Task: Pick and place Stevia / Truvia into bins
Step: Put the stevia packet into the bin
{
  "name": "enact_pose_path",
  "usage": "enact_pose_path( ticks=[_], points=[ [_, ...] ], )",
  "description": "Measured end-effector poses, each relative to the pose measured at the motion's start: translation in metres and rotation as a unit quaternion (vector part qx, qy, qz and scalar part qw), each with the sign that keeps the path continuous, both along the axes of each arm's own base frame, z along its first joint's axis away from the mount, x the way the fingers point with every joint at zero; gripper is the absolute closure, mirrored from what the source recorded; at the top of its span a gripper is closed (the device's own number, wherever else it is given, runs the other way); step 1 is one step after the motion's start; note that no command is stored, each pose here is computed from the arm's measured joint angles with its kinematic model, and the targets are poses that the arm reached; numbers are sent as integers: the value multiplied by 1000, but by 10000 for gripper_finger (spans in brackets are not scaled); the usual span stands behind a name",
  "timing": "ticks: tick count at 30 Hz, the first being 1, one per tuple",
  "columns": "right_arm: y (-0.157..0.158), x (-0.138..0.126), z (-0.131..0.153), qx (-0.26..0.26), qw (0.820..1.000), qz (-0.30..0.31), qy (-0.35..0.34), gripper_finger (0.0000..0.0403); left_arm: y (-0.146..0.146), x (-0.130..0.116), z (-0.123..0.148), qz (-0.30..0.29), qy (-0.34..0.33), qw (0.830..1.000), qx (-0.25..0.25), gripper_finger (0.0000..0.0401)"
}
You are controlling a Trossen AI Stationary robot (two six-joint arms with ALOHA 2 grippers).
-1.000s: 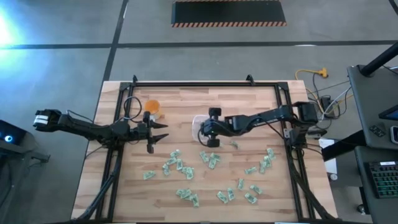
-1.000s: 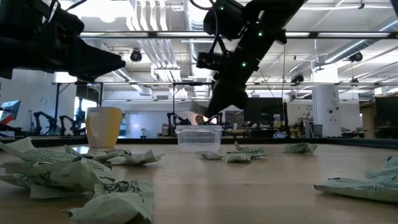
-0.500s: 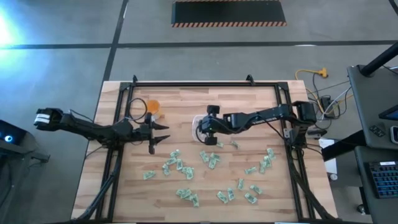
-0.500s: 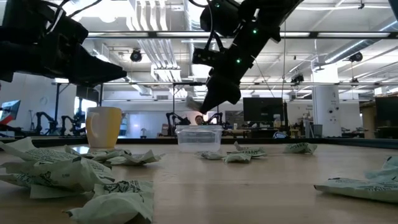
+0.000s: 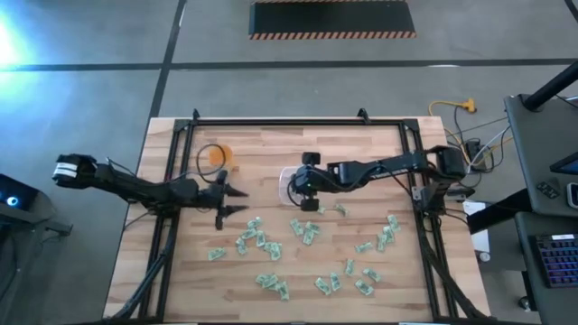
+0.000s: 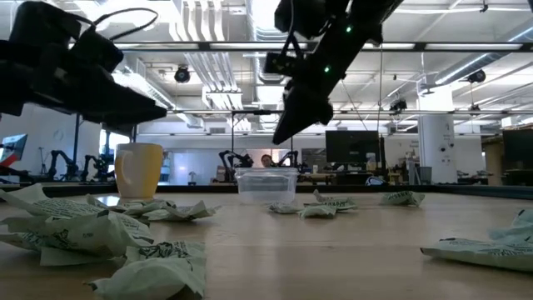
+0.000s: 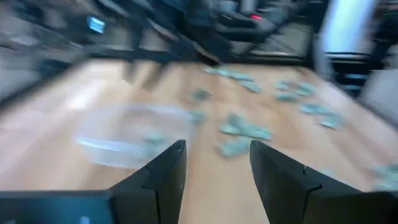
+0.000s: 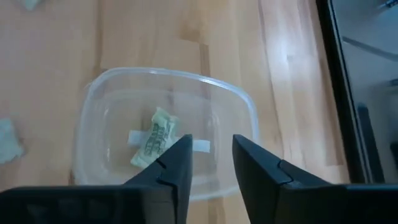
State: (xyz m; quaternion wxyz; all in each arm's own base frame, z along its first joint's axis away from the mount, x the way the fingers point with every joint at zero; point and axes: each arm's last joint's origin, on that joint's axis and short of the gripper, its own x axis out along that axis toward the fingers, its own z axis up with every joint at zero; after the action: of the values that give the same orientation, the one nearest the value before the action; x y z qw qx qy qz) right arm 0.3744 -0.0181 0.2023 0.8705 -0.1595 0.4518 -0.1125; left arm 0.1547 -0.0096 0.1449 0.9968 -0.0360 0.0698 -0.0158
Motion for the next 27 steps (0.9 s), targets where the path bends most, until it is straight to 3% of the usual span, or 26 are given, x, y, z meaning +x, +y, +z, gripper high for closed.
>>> enact_pose_path(
  ticks=[6, 14, 21, 27],
  points=[
    [12, -20, 19, 7, 1000, 8, 24, 293, -8, 11, -6, -33, 70, 995, -60, 239],
    [27, -53, 21, 20, 999, 14, 26, 305, -22, 47, -1, -12, 171, 984, -53, 239],
    [35, -92, 10, 49, 999, -11, 14, 316, -31, 78, -2, 51, 318, 946, -41, 239],
    [43, -123, 6, 69, 996, -6, -50, 323, -36, 98, -4, 85, 383, 920, -8, 239]
  ],
)
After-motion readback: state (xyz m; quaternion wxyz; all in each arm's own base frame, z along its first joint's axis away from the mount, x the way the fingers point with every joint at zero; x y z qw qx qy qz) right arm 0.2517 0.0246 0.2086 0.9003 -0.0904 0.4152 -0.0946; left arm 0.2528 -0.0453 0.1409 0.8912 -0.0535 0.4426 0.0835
